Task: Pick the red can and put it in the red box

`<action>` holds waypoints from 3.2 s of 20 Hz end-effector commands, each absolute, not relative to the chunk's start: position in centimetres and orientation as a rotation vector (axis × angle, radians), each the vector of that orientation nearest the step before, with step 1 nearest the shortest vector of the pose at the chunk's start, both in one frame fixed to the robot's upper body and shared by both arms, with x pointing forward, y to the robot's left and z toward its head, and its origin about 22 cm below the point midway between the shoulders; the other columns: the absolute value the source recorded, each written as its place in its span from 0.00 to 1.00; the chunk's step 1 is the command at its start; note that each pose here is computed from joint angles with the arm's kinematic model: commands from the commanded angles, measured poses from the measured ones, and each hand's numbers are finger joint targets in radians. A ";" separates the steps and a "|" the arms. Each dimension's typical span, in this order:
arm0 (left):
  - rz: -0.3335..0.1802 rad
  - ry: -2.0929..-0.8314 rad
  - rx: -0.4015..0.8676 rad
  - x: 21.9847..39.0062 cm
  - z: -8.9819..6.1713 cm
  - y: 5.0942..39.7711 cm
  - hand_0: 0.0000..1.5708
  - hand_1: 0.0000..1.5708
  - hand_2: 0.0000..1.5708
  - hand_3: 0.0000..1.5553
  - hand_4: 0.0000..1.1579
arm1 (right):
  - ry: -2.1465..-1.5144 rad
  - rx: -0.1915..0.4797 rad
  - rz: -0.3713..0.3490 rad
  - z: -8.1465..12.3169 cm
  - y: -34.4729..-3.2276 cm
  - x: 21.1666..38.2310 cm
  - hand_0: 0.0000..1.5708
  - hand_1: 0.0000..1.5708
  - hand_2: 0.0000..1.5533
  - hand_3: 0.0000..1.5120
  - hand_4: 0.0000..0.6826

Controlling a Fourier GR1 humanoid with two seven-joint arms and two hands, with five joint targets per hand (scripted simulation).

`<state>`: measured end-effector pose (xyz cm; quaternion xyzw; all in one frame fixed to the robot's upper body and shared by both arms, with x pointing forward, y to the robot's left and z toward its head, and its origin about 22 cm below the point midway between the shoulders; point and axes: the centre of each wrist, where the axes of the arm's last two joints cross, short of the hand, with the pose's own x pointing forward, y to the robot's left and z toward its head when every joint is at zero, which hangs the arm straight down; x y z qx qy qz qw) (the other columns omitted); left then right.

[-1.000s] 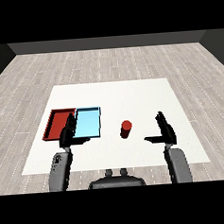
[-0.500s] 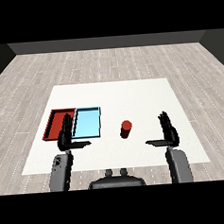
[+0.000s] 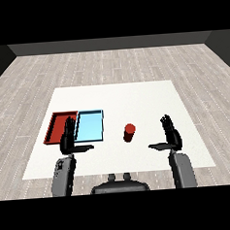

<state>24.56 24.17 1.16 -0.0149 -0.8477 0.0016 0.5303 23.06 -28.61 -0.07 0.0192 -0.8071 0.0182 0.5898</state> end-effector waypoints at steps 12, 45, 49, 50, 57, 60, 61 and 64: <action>0.026 -2.038 -0.074 25.6 0.4 24.0 0.00 0.00 0.00 0.00 0.00 | -1.771 0.147 -0.003 -2.6 -23.7 26.5 0.00 0.00 0.00 0.00 0.00; 0.032 -2.032 -0.046 23.7 2.4 25.9 0.00 0.00 0.00 0.00 0.00 | -1.637 0.329 -0.028 -7.7 -17.4 28.8 0.00 0.00 0.00 0.00 0.00; 0.053 -2.037 -0.032 24.5 1.6 25.8 0.00 0.00 0.00 0.00 0.00 | -1.634 0.374 -0.056 -8.4 -17.5 29.7 0.00 0.00 0.00 0.00 0.00; 0.041 -2.054 -0.042 24.4 -0.1 23.2 0.00 0.00 0.00 0.00 0.00 | -1.635 0.370 -0.033 -7.3 -17.7 30.2 0.00 0.00 0.00 0.00 0.00; 0.045 -2.033 -0.035 25.4 4.0 26.0 0.00 0.00 0.00 0.00 0.00 | -1.628 0.353 -0.019 -7.5 -14.4 30.4 0.00 0.00 0.00 0.00 0.00; 0.048 -2.041 -0.044 24.8 0.5 23.2 0.00 0.00 0.00 0.00 0.00 | -1.629 0.351 -0.022 -8.6 -15.0 31.0 0.00 0.00 0.00 0.00 0.00; 0.046 -2.029 -0.045 23.1 2.4 24.6 0.00 0.00 0.00 0.00 0.00 | -1.623 0.362 -0.006 -7.2 -13.6 31.8 0.00 0.00 0.00 0.00 0.00; 0.033 -2.044 -0.026 24.7 0.5 25.8 0.00 0.00 0.00 0.00 0.00 | -1.617 0.359 -0.022 -8.2 -13.7 31.1 0.00 0.00 0.00 0.00 0.00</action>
